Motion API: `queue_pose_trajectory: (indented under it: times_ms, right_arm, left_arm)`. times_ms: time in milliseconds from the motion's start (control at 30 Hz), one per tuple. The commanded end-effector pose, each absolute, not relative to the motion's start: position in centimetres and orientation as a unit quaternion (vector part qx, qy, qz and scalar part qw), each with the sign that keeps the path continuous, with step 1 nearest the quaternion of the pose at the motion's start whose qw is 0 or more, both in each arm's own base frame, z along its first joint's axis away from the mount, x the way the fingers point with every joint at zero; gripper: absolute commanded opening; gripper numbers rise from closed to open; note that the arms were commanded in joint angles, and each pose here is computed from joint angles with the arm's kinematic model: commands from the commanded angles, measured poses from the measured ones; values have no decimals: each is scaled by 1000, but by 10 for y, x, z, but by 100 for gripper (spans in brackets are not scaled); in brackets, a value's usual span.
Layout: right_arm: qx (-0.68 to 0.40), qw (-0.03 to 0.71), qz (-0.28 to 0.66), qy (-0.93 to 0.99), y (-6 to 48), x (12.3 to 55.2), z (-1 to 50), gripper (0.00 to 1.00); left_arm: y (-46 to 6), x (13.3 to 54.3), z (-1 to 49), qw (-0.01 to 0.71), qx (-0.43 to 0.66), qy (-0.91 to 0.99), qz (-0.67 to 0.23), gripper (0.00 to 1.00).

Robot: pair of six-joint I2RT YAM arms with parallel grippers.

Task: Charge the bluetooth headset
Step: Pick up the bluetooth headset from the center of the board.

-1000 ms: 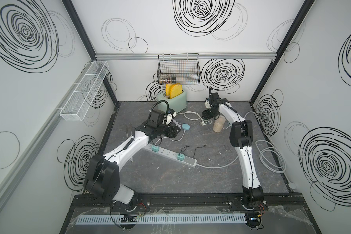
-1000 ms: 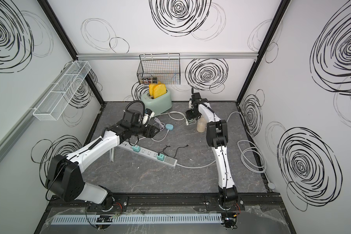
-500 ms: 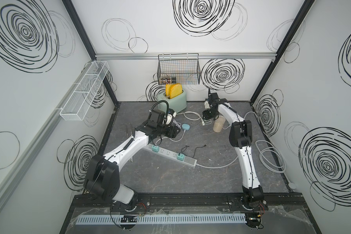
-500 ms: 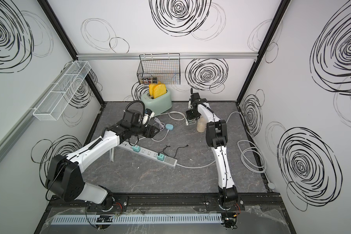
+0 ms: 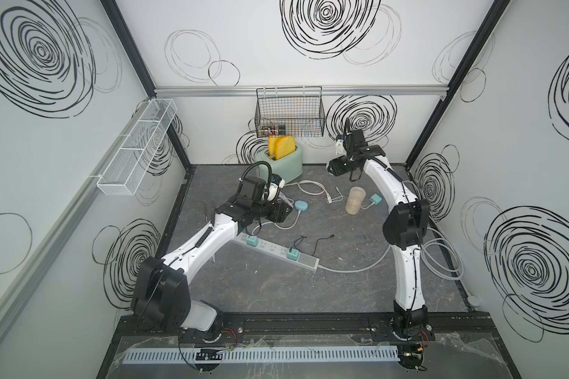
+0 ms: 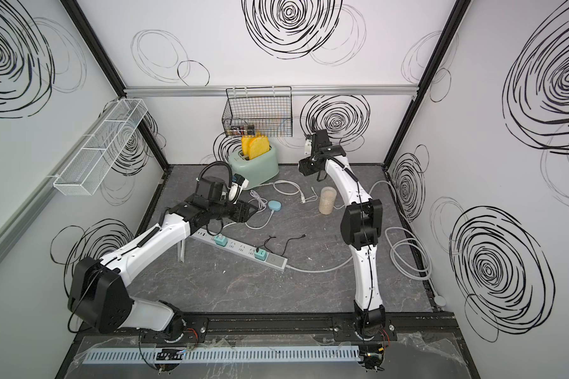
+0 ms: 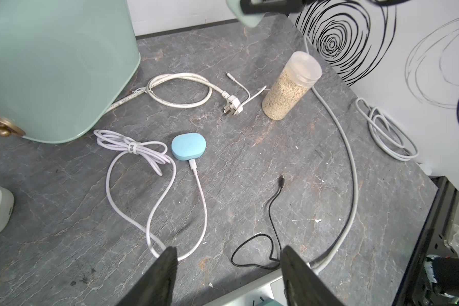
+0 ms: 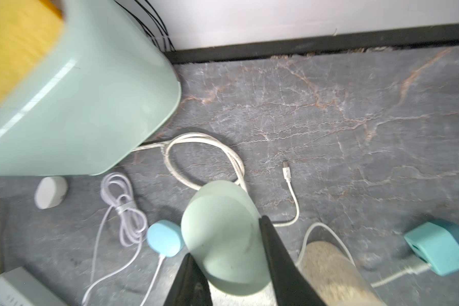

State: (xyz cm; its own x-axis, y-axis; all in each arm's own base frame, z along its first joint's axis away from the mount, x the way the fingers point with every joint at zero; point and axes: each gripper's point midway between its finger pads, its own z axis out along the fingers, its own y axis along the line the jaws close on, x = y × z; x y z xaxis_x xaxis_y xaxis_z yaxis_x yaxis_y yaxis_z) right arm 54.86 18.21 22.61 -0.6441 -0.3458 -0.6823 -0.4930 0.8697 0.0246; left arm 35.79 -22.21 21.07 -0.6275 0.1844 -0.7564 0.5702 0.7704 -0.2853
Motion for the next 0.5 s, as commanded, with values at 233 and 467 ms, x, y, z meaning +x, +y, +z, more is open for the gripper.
queue_pose_trajectory:
  times_ms: [233,467]
  right_arm:
    - [-240,393,259,849,203,446,276,30]
    - [-227,393,287,843,181,395,256,30]
  left_arm:
    - [-246,331,279,441,263,805,-298,67]
    - [-256,323,282,434,274,799,-313,67]
